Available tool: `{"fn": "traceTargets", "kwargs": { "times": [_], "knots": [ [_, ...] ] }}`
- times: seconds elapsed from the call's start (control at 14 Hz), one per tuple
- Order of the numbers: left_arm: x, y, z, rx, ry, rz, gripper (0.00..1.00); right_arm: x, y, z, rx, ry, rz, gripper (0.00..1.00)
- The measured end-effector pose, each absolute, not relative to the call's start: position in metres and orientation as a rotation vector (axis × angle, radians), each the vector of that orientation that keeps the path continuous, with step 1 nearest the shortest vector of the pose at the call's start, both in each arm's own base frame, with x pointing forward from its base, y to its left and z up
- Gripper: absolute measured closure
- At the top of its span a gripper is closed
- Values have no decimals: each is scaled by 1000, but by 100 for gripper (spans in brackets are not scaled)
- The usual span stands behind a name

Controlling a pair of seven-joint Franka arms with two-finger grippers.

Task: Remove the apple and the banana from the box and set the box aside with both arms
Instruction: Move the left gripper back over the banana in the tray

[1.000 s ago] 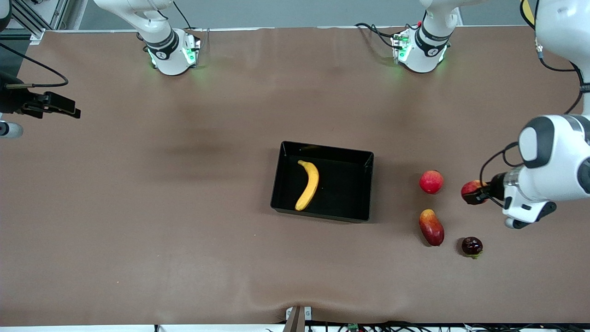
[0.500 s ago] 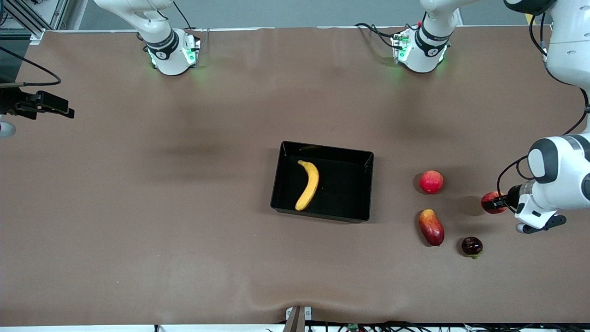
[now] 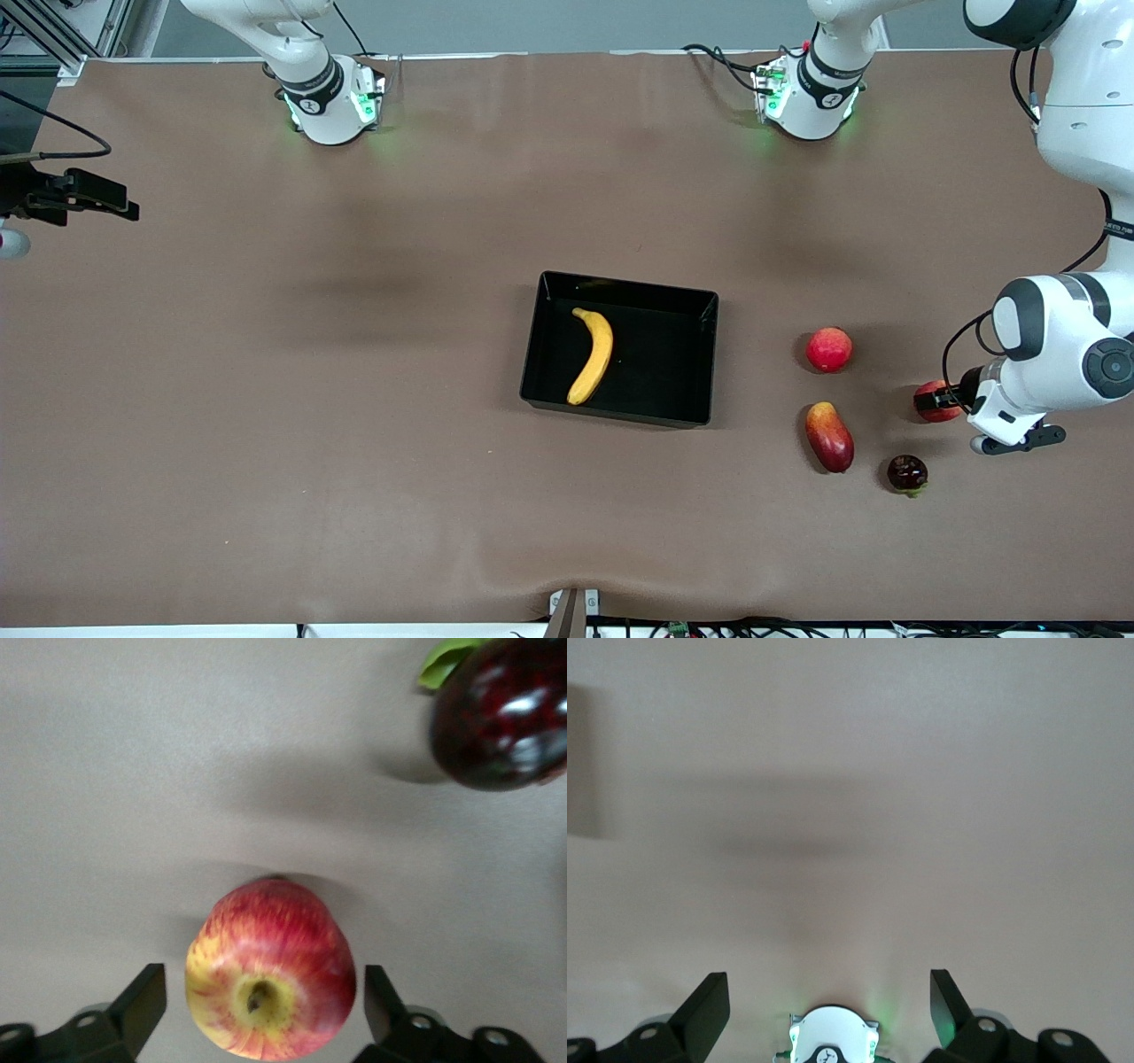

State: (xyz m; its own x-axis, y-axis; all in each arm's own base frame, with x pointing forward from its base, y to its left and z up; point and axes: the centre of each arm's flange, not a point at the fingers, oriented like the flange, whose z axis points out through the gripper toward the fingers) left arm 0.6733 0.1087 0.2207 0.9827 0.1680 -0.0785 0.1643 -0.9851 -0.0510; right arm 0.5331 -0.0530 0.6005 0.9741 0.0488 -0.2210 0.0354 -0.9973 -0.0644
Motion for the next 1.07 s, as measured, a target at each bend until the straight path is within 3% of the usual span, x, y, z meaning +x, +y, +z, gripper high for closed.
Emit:
{"fn": "traceTargets", "kwargs": {
  "times": [0.5, 1.07],
  "knots": [
    [662, -42, 359, -3139, -178, 205, 0, 531, -60, 599, -3057, -50, 359, 0],
    [606, -295, 347, -3224, 102, 131, 0, 533, -58, 599, -3058, -64, 351, 0]
  ]
}}
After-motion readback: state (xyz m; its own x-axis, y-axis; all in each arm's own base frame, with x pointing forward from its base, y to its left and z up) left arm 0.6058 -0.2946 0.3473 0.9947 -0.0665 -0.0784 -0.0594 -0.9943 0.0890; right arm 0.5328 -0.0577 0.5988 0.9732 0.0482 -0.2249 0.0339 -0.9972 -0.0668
